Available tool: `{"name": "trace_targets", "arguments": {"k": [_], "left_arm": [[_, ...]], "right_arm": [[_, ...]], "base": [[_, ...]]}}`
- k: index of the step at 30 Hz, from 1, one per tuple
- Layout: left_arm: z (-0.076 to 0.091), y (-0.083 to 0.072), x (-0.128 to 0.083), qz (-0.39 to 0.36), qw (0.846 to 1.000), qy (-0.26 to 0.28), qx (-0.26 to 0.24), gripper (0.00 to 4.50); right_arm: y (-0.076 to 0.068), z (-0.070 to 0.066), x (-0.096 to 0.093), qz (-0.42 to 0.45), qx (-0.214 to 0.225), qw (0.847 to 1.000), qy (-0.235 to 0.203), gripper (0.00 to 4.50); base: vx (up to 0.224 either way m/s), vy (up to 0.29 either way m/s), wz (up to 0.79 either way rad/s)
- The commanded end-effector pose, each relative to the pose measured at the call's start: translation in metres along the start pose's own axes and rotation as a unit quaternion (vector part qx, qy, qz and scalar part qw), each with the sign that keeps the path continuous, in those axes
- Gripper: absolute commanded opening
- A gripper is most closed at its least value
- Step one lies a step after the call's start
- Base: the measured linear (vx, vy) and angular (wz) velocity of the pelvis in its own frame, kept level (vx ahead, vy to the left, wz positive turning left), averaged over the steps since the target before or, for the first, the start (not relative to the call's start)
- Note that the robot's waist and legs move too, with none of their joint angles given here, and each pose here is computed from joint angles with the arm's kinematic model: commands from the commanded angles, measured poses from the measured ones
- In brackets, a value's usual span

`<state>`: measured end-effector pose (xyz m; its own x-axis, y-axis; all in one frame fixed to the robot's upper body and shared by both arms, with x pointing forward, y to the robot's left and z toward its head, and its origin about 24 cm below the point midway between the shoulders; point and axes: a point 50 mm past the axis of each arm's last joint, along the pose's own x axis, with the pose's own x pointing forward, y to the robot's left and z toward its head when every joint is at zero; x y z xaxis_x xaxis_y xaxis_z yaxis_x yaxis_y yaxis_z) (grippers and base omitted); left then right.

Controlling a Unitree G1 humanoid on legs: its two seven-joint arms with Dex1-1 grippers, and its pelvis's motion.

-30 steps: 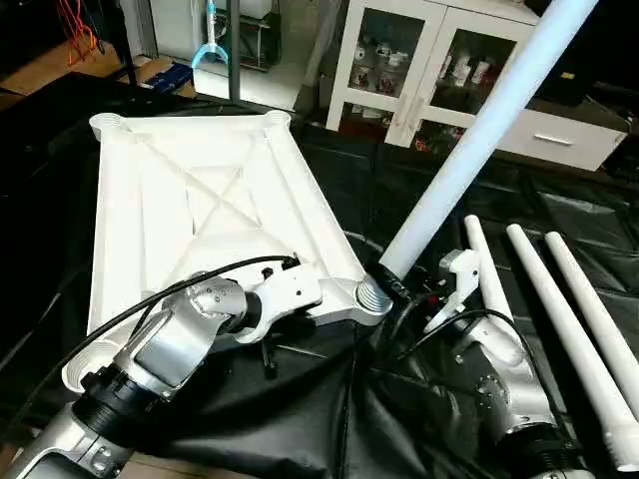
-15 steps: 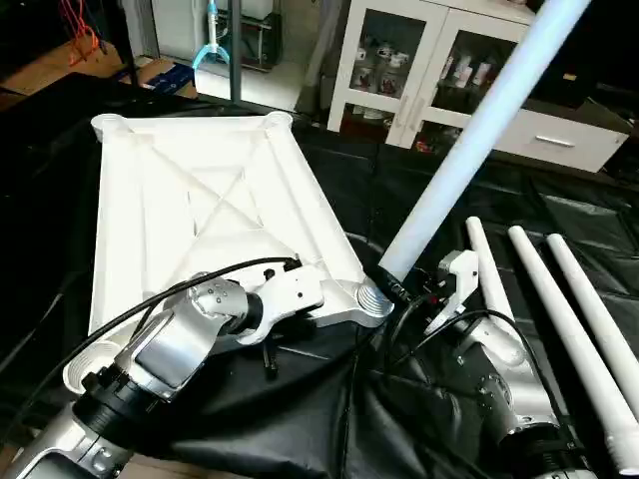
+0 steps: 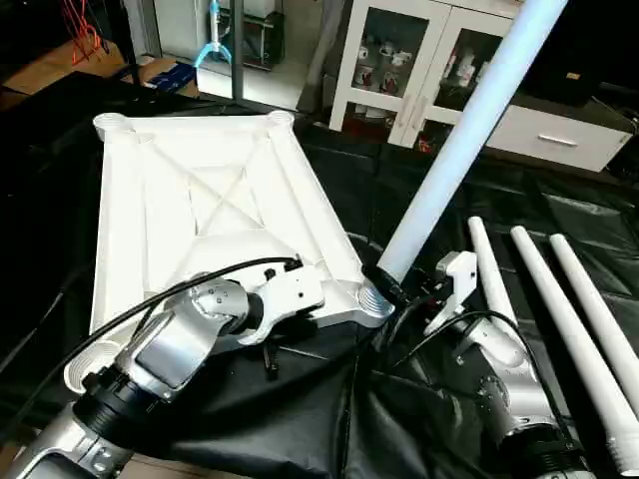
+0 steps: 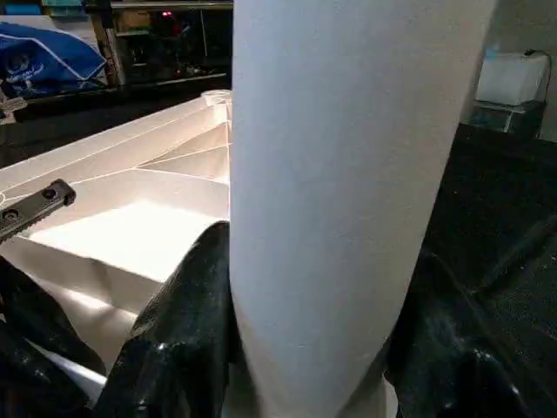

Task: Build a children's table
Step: Pick table leg

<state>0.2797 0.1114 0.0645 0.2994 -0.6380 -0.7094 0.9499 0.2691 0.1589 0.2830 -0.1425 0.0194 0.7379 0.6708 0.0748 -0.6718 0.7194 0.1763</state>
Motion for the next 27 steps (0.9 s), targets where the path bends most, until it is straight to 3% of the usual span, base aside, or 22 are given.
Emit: {"name": "trace_targets", "arguments": {"k": [1, 6, 8, 12, 13, 17, 19, 20, 21, 23, 25, 27], "left_arm": [[-0.005, -0.001, -0.003, -0.003, 1.000, 0.015, 0.006, 0.00], [-0.005, 0.003, -0.003, 0.017, 1.000, 0.017, -0.009, 0.00], [-0.001, 0.013, 0.000, 0.075, 0.995, 0.005, -0.061, 0.00], [0.006, 0.024, 0.003, 0.125, 0.986, -0.007, -0.110, 0.00], [0.006, 0.024, 0.003, 0.125, 0.986, -0.007, -0.110, 0.00], [0.011, 0.031, 0.005, 0.151, 0.979, -0.008, -0.138, 0.00], [0.015, 0.035, 0.006, 0.166, 0.975, -0.006, -0.144, 0.00], [0.022, 0.040, 0.007, 0.189, 0.970, -0.007, -0.151, 0.00], [0.027, 0.044, 0.009, 0.204, 0.966, -0.012, -0.157, 0.00], [0.035, 0.048, 0.011, 0.222, 0.961, -0.022, -0.165, 0.00], [0.037, 0.049, 0.011, 0.226, 0.960, -0.025, -0.166, 0.00], [0.038, 0.048, 0.012, 0.228, 0.960, -0.025, -0.163, 0.00]], "right_arm": [[-0.027, -0.040, -0.045, -0.129, 0.018, 0.984, 0.119, 1.86], [-0.034, -0.037, -0.043, -0.172, -0.003, 0.978, 0.121, 1.86], [-0.047, -0.033, -0.041, -0.263, -0.008, 0.958, 0.115, 1.86], [-0.055, -0.030, -0.036, -0.340, 0.020, 0.934, 0.109, 1.86], [-0.055, -0.030, -0.036, -0.340, 0.020, 0.934, 0.109, 1.86], [-0.062, -0.030, -0.028, -0.415, 0.040, 0.901, 0.121, 1.86], [-0.066, -0.029, -0.026, -0.462, 0.030, 0.877, 0.130, 1.86], [-0.071, -0.025, -0.026, -0.533, 0.004, 0.836, 0.130, 1.86], [-0.071, -0.021, -0.023, -0.559, -0.007, 0.821, 0.118, 1.86], [-0.069, -0.012, -0.016, -0.588, -0.023, 0.805, 0.079, 1.86], [-0.067, -0.009, -0.013, -0.593, -0.022, 0.803, 0.064, 1.86], [-0.063, -0.004, -0.005, -0.582, -0.015, 0.812, 0.036, 1.86]], "base": [[0.000, 0.000, 0.00], [0.000, 0.000, 0.00], [0.000, 0.000, 0.00], [0.000, 0.000, 0.00], [0.000, 0.000, 0.00], [0.000, 0.000, 0.00], [0.000, 0.000, 0.00], [0.000, 0.000, 0.00], [0.000, 0.000, 0.00], [0.000, 0.000, 0.00], [0.000, 0.000, 0.00], [0.000, 0.000, 0.00]]}}
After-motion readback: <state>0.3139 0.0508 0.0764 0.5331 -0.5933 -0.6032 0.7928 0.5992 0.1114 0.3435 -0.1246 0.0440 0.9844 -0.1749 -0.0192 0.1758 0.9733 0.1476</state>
